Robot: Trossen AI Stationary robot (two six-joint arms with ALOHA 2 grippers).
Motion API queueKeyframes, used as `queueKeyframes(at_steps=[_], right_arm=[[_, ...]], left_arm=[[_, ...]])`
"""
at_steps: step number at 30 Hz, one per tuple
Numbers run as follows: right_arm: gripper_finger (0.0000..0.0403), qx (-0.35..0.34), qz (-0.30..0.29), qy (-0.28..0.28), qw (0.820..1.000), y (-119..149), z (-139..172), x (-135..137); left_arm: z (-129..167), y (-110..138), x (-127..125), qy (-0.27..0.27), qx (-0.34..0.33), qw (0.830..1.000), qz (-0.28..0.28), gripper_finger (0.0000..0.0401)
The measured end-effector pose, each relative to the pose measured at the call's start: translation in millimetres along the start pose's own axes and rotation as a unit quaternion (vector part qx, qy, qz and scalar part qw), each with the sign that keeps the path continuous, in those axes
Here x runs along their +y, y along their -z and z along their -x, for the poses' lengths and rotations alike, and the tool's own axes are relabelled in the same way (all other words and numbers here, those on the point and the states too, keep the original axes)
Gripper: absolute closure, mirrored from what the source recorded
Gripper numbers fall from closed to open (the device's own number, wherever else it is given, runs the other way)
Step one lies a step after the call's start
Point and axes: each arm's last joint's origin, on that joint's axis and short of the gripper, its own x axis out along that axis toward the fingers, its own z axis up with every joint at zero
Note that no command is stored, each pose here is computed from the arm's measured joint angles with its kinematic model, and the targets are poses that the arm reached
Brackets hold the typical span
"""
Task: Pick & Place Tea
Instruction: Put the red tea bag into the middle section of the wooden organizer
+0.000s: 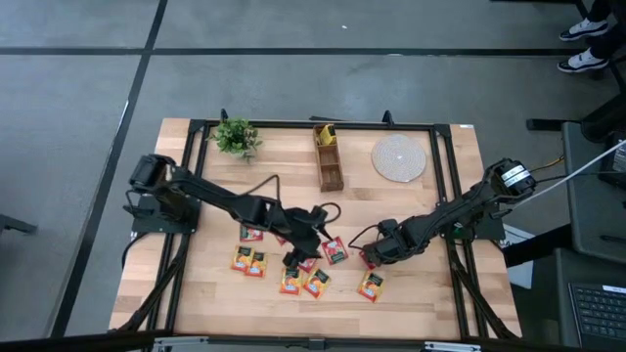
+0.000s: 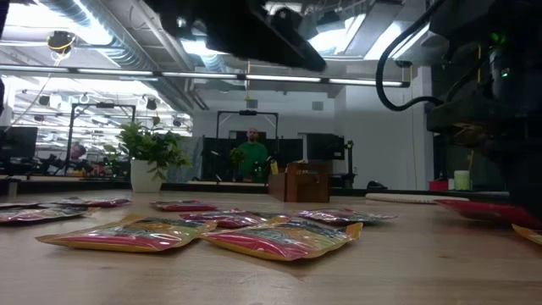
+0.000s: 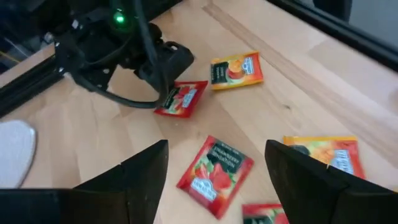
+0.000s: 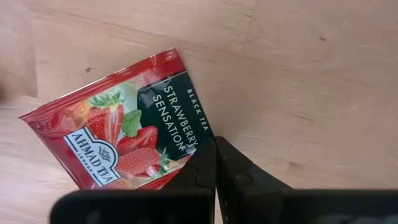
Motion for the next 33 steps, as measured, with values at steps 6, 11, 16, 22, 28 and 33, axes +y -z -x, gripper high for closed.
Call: queueKeyframes(at_steps=[6, 11, 16, 22, 28, 33], right_arm=[[0.0400, 0.008, 0.000, -0.004, 1.000, 0.7, -0.1, 1.1], [0.0399, 0.012, 0.000, -0.008, 1.000, 1.0, -0.1, 1.8], [0.0399, 0.012, 0.000, -0.008, 1.000, 1.0, -0.2, 1.8], [0.0399, 0.014, 0.000, -0.009, 1.000, 1.2, -0.2, 2.0], [0.0399, 0.016, 0.001, -0.009, 1.000, 1.3, -0.2, 2.1], [0.0399, 0.016, 0.001, -0.010, 1.000, 1.3, -0.2, 2.3]], left_arm=[[-29.5, 11.2, -1.5, -0.018, -0.009, 1.000, -0.014, 0.0136], [-46.3, 25.1, 6.4, -0.041, -0.001, 0.999, 0.005, 0.0136], [-68.4, 42.4, 4.4, -0.013, -0.006, 0.999, 0.033, 0.0136], [-85.5, 45.4, -1.3, -0.038, -0.043, 0.998, 0.033, 0.0136], [-98.5, 50.1, -9.6, -0.041, -0.064, 0.997, 0.007, 0.0136], [-105.6, 52.2, -12.2, -0.043, -0.064, 0.997, 0.006, 0.0136]])
